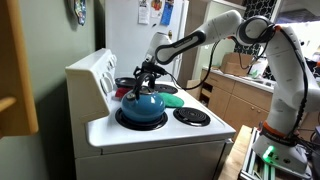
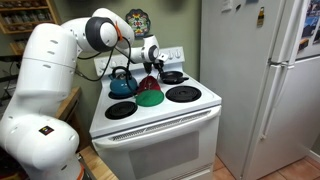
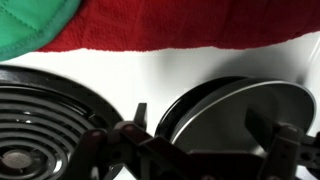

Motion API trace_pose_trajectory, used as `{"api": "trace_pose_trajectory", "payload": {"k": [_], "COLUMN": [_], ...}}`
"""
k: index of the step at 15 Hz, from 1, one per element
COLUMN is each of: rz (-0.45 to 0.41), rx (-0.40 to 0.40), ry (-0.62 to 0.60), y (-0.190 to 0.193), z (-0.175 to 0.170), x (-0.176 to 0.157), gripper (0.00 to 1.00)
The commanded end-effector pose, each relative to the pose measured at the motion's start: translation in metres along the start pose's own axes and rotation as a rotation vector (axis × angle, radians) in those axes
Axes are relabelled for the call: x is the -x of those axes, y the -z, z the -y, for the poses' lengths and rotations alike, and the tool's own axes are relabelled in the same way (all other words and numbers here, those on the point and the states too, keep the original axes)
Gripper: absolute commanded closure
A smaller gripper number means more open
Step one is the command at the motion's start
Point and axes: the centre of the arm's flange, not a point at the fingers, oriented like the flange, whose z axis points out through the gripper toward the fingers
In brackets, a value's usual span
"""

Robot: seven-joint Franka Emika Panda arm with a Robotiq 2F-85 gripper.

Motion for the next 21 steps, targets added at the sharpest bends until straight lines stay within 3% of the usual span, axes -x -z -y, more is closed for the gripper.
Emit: {"api": "trace_pose_trajectory", "payload": {"k": [1, 3, 9, 11, 12, 14, 15, 16, 17, 18, 20, 21], "rz": [-0.001, -0.049, -0.068, -0.075, -0.075, -0.074, -0.076, -0.081, -0.086, -0.091, -0.104, -0.110], "rx": [-0.001, 0.001, 0.022, 0.029, 0.028, 0.028, 0.028, 0.026, 0.028, 0.026, 0.027, 0.028], "ry": [-0.001, -0.055, -0.156, -0.182, -0.200, -0.216, -0.225, -0.231, -0.239, -0.248, -0.269, -0.278], "y": [-0.001, -0.012, -0.027, -0.034, -0.038, -0.042, -0.044, -0.045, -0.047, -0.048, -0.049, -0.049], "z": [0.000, 0.005, 0.009, 0.011, 0.012, 0.014, 0.015, 0.015, 0.016, 0.016, 0.016, 0.015], "x": [-0.001, -0.011, -0.023, -0.024, -0.024, -0.024, -0.024, -0.025, -0.026, -0.027, -0.032, -0.033], "gripper": [0.00, 0.00, 0.00, 0.07, 0.22, 0.31, 0.42, 0.46, 0.60, 0.64, 0.84, 0.87]}}
